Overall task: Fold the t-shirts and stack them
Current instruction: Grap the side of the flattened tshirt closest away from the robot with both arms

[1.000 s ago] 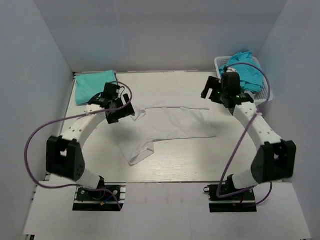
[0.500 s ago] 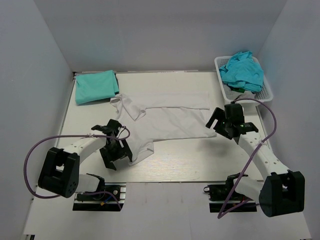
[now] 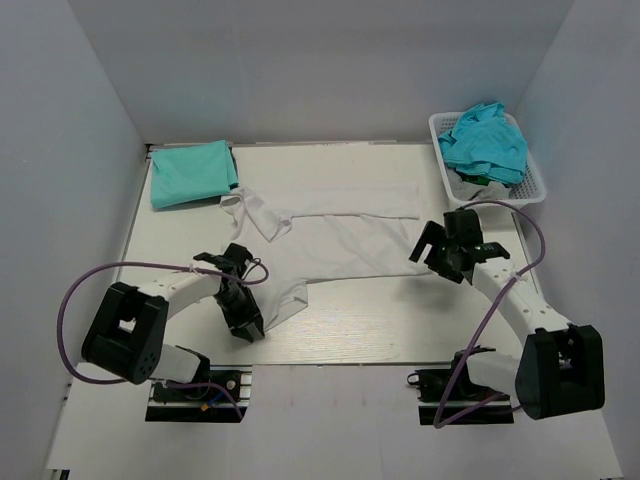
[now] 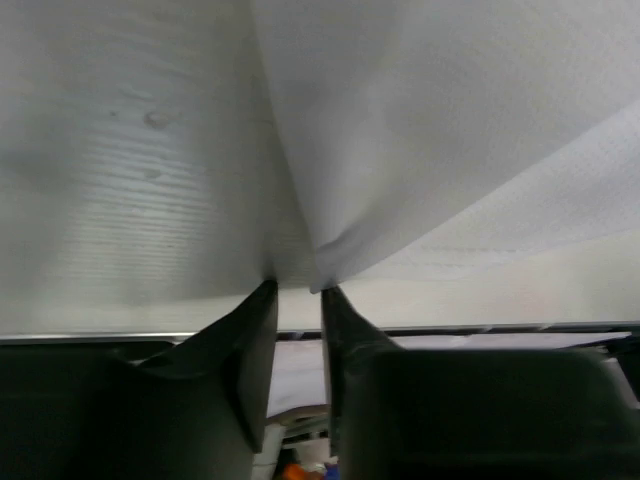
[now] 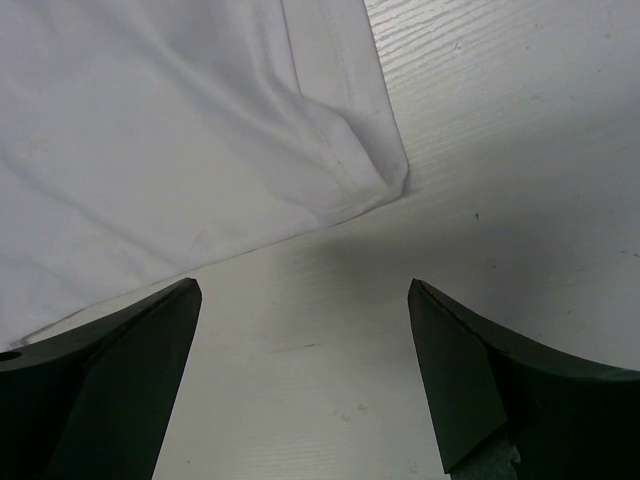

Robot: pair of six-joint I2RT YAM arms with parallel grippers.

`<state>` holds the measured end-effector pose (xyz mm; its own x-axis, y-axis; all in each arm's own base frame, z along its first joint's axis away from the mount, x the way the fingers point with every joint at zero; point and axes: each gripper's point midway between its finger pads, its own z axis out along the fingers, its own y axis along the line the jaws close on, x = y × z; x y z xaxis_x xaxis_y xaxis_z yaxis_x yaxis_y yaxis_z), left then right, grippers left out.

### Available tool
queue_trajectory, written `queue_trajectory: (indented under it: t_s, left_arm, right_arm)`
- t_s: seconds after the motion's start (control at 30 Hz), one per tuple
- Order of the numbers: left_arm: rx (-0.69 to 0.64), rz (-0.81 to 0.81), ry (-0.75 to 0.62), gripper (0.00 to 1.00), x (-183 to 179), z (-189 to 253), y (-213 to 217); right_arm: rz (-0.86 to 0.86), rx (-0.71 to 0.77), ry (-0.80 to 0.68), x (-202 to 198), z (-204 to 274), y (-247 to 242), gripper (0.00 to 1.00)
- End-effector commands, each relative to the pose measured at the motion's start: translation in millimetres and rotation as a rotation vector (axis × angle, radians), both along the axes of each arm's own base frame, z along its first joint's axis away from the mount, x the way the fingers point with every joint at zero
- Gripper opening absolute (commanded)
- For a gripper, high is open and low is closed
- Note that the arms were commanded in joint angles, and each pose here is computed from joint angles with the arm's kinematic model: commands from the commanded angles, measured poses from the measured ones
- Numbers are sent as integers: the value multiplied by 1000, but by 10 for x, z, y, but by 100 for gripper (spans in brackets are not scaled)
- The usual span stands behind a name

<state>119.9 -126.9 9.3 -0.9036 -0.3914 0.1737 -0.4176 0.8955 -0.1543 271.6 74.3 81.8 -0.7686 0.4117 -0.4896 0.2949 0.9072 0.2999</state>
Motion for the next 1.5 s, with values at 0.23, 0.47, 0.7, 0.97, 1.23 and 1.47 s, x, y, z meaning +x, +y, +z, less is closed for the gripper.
queue_trajectory:
  t_s: [0.23, 0.47, 0.7, 0.97, 1.23, 1.47]
  left_arm:
    - [-48, -28, -81, 0, 235, -64, -164]
    - [-34, -27, -97, 0, 244, -41, -133]
    - [-62, -18, -106, 0, 166, 13, -139]
    - [-64, -18, -111, 0, 121, 48, -119]
    - [-51, -18, -59, 0, -94, 198, -40]
    - [-66, 11, 56, 0, -545, 386, 49]
  right_arm:
    - [-27, -48, 62, 35, -327, -82, 81]
    - [-64, -58, 72, 121, -550, -110, 70]
    - [-69, -56, 111, 35, -808, -117, 56]
    - [-61, -69, 121, -110, -892, -160, 19]
    - [-21, -120, 286, -600, -745, -255, 0]
    - [15, -54, 415, -1089, -455, -176, 0]
